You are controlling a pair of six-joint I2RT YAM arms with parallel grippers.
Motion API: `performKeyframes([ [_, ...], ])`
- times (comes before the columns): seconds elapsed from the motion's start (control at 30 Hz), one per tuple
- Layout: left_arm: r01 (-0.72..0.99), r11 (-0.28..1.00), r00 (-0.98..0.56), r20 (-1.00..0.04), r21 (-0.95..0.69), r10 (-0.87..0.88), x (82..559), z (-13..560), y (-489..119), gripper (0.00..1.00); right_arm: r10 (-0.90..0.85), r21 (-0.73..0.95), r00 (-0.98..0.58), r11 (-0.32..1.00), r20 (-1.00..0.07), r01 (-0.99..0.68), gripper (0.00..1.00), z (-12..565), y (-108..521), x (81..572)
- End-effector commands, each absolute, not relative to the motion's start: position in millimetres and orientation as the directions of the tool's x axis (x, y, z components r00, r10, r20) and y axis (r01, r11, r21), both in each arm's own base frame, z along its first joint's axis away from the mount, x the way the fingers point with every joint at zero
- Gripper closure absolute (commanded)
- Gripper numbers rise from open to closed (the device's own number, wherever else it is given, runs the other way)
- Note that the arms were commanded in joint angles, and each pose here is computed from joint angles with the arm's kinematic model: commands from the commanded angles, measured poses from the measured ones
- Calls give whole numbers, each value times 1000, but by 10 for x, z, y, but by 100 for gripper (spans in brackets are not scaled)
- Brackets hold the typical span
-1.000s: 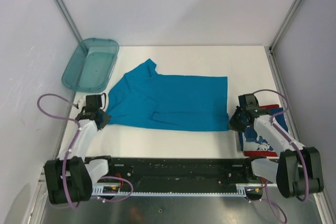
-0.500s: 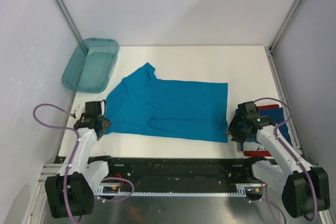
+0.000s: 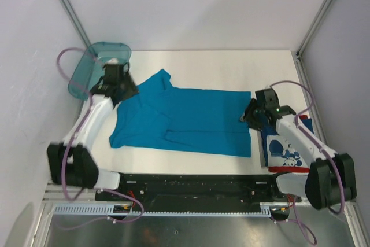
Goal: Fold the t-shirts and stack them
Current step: Fold the flattened tshirt in 1/3 of the way, then grap the side of the flattened tshirt furthest away from the robot with both arms
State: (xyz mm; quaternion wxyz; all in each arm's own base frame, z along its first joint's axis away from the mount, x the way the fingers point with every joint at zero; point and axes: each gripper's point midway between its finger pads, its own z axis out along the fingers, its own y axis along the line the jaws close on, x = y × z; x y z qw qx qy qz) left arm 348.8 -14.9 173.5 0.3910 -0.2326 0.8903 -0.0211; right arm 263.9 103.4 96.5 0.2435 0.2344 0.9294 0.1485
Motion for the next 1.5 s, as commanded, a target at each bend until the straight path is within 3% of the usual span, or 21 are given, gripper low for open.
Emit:
performKeyframes([
  [0.0, -176, 962, -659, -701, -209, -272, 4217, 1775, -606, 37, 475, 426, -715, 864, -512, 268, 47, 1224, 1111, 3220],
  [0.27, -71, 980, -684, -705, -188, -185, 5347, 1502, -903, 42, 499, 458, -666, 851, -554, 257, 47, 1261, 1046, 3717],
  [0.47, -27, 990, -681, -723, -139, -120, 5853, 1225, -937, 42, 516, 489, -657, 837, -551, 247, 48, 1184, 1083, 3971],
  [0.77, -58, 983, -705, -691, -172, -162, 6147, 742, -956, 44, 499, 485, -683, 842, -533, 236, 49, 1039, 1118, 4125],
  [1.13, -102, 953, -759, -597, -286, -260, 6085, 350, -1068, 51, 499, 482, -704, 840, -506, 249, 50, 870, 1111, 4156],
  [1.23, -119, 954, -756, -598, -276, -267, 6085, 345, -1029, 57, 500, 483, -709, 839, -497, 253, 50, 821, 1109, 4165],
  [1.47, -123, 956, -745, -611, -267, -266, 6135, 364, -998, 85, 511, 477, -701, 836, -497, 271, 50, 769, 1037, 4254],
])
